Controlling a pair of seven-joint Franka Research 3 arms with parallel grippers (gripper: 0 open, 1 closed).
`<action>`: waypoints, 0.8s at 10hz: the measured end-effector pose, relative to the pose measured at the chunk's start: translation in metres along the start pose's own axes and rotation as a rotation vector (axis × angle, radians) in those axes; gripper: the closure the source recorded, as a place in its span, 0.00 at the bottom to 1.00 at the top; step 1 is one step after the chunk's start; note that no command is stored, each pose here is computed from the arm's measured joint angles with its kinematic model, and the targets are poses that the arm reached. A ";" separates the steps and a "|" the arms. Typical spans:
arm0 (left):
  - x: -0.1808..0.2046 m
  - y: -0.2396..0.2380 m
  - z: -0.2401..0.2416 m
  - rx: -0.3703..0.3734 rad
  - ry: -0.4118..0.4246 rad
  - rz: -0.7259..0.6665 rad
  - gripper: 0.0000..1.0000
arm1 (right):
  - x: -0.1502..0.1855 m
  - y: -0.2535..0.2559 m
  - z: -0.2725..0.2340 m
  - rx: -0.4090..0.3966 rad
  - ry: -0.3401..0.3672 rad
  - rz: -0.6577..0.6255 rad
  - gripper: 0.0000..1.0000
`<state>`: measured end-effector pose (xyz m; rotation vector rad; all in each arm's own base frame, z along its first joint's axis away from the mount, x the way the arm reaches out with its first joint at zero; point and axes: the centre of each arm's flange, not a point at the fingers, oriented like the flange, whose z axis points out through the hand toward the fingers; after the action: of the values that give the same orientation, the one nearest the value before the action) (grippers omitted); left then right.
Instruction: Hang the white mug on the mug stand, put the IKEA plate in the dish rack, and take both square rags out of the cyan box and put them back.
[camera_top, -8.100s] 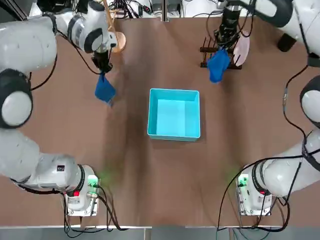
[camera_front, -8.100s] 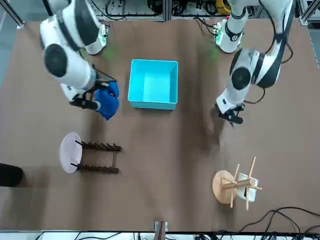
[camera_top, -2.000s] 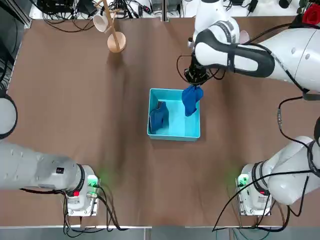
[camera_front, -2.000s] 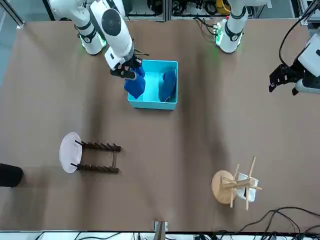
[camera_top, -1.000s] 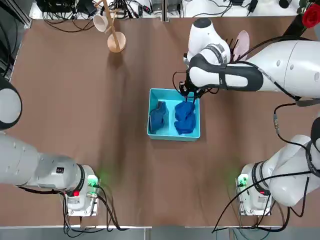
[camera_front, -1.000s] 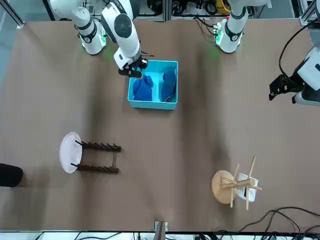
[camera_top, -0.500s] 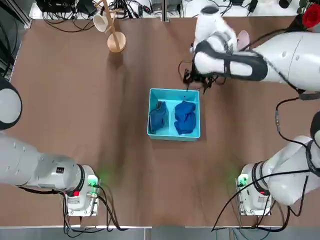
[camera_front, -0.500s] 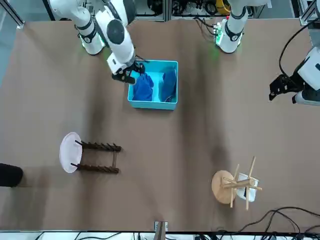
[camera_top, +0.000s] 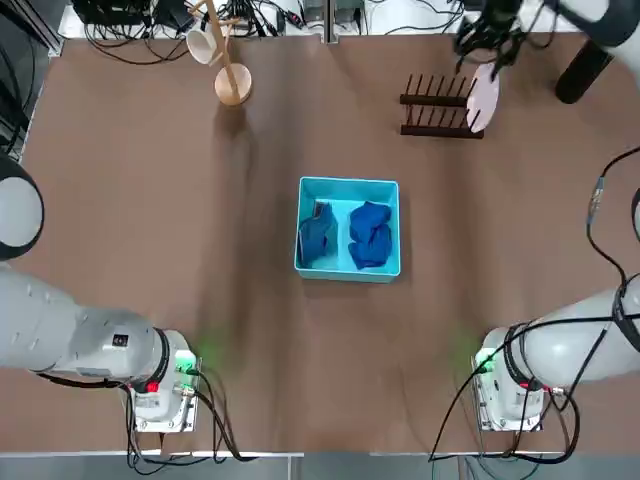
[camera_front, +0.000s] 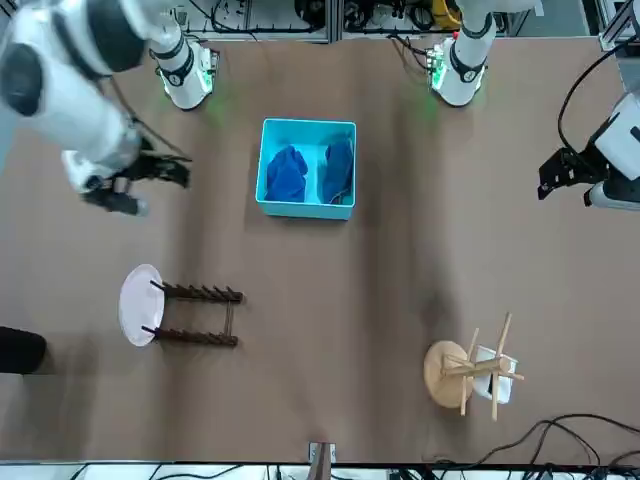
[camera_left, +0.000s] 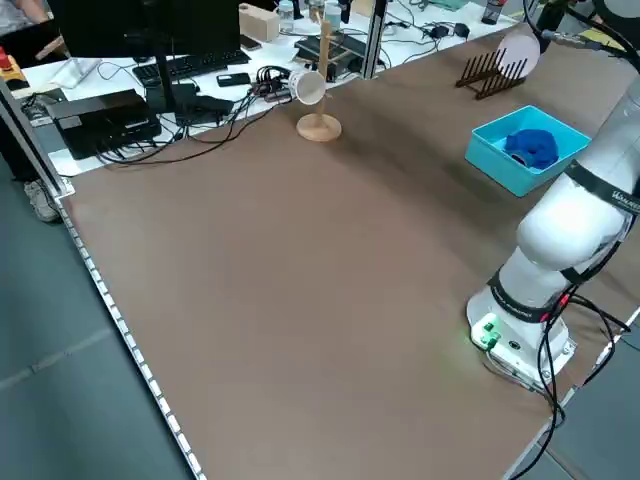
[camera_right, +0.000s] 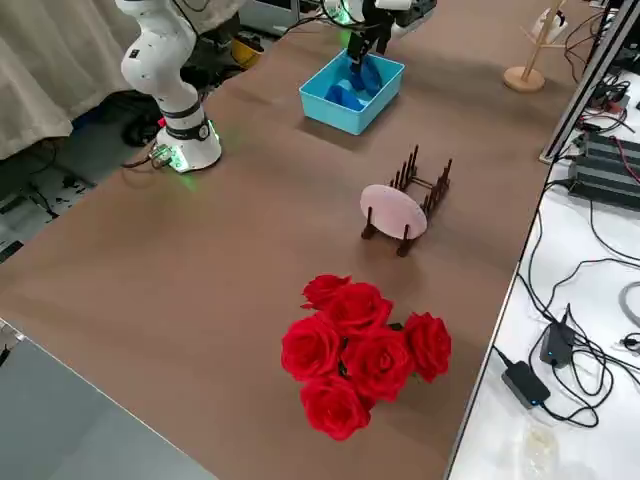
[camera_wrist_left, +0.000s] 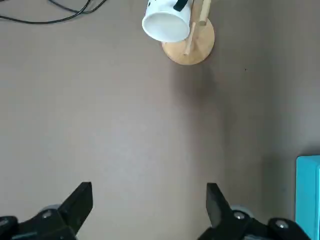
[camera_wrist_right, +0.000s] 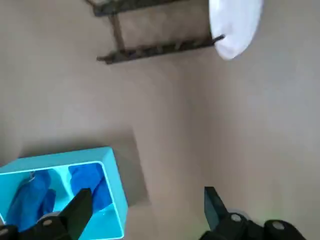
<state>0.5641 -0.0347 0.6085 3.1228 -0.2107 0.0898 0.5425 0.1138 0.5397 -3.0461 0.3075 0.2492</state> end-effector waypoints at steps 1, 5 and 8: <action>0.000 0.000 0.000 0.000 0.000 0.001 0.00 | 0.012 0.028 -0.014 0.013 0.026 -0.004 0.01; 0.000 0.004 0.000 0.000 0.000 0.006 0.00 | 0.029 0.081 -0.058 -0.084 0.143 -0.037 0.01; 0.000 0.005 -0.001 0.000 0.002 0.008 0.00 | 0.033 0.104 -0.086 -0.078 0.199 -0.046 0.01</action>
<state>0.5638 -0.0394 0.6094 3.1215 -0.2235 0.0921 0.5662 -0.0016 0.6132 -3.1558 0.2439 -0.0460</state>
